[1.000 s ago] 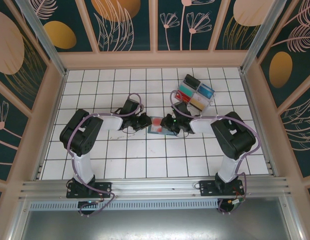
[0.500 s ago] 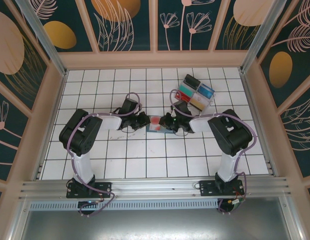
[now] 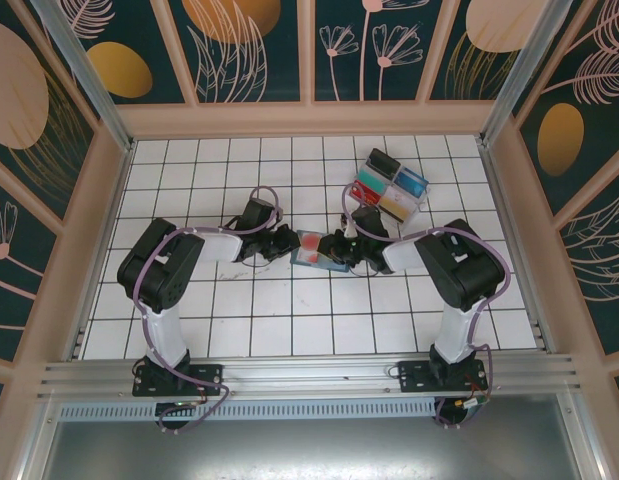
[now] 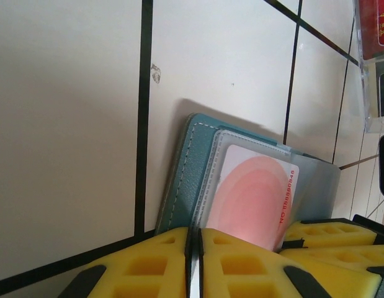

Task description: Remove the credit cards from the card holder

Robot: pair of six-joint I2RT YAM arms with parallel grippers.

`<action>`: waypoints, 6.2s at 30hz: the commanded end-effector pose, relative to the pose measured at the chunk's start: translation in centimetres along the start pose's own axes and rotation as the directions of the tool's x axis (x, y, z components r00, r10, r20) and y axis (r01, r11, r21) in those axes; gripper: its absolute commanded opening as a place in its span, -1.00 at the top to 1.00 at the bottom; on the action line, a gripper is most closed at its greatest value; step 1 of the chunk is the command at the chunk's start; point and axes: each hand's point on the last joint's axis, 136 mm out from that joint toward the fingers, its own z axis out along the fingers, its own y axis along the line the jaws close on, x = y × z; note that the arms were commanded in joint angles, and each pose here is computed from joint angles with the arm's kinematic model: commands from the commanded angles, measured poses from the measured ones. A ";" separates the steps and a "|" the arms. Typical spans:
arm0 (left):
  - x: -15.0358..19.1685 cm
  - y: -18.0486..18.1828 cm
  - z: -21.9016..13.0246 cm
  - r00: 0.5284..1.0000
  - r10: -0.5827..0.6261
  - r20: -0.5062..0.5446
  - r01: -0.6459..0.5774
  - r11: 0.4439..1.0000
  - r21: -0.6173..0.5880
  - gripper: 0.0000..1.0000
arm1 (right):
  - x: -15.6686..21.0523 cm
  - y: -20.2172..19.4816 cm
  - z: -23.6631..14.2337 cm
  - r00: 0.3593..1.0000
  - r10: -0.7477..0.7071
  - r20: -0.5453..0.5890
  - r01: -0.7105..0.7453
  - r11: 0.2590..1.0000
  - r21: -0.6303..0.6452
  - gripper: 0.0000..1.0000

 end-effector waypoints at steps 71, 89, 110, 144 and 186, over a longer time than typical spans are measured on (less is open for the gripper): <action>0.6 -14.8 -8.7 0.973 0.228 -0.037 -0.156 0.765 0.625 -0.36 | -2.5 12.1 -13.4 0.963 -0.267 0.044 0.257 0.855 -0.451 1.00; 1.2 -16.5 -9.7 0.959 0.285 0.001 -0.215 0.719 0.661 1.00 | -3.8 10.8 -12.3 0.974 -0.222 0.052 0.226 0.905 -0.361 1.00; -6.0 -13.3 -9.4 0.414 0.825 0.384 -0.837 0.511 -0.197 1.00 | -9.4 14.8 -10.7 0.933 0.356 0.054 -0.344 0.926 -0.156 -0.18; -5.0 -11.7 -8.5 0.175 0.947 0.268 -0.887 0.270 -0.374 1.00 | -7.4 14.6 -6.0 0.831 0.527 -0.180 -0.530 0.847 0.031 0.71; -3.2 -7.4 -8.9 0.702 0.624 0.344 -0.589 0.780 -0.213 -0.97 | -18.5 6.2 -14.3 0.351 -0.907 0.234 0.819 0.419 0.392 1.00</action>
